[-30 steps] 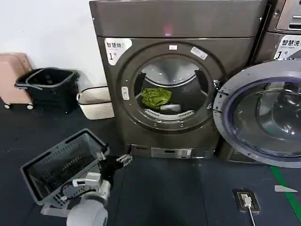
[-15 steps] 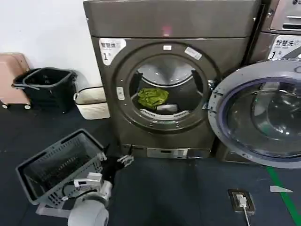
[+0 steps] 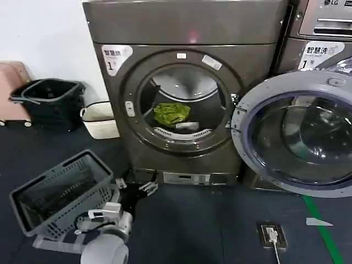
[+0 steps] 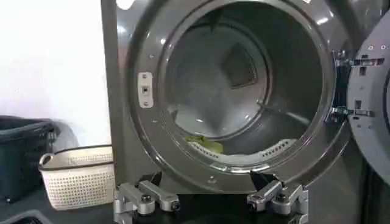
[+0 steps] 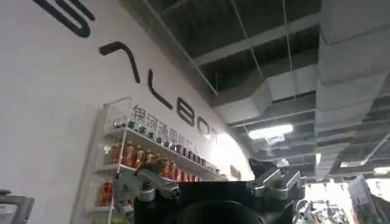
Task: Grasp the clothes from the dryer.
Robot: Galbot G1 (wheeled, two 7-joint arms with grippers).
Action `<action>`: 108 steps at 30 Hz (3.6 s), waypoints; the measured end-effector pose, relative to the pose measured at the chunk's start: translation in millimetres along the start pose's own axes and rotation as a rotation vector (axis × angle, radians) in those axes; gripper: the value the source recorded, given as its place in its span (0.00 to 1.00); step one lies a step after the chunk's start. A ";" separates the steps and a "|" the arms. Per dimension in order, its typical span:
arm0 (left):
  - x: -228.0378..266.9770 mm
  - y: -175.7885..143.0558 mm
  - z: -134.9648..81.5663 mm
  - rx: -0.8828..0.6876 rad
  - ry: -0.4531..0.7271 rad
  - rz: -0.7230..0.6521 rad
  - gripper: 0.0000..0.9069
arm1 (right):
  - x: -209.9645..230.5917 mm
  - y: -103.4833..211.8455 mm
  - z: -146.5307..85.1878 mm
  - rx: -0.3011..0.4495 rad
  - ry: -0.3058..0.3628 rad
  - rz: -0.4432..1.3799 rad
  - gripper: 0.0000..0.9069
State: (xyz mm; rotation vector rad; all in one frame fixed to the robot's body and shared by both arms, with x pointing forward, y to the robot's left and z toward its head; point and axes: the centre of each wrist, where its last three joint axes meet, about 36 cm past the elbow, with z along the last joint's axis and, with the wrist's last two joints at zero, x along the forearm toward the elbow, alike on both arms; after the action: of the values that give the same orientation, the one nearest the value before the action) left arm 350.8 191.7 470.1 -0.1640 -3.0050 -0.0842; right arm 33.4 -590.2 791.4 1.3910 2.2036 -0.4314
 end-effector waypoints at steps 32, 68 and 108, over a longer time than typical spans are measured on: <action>-4.3 1.3 -1.8 -0.018 -0.064 -0.005 1.00 | 2.9 1.7 4.6 -0.051 -0.093 -0.036 1.00; -4.2 0.1 -1.2 -0.019 -0.068 -0.001 1.00 | 3.1 -0.4 0.7 -0.057 -0.113 -0.042 1.00; -39.2 5.3 -4.0 -0.027 -0.122 -0.011 1.00 | 9.7 3.9 -8.4 0.003 -0.117 -0.077 1.00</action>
State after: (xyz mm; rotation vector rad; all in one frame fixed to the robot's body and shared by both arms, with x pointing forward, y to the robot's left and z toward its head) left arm 390.5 192.6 469.2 -0.1605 -3.1272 -0.1197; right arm 31.4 -577.0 792.8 1.2527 2.1671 -0.5296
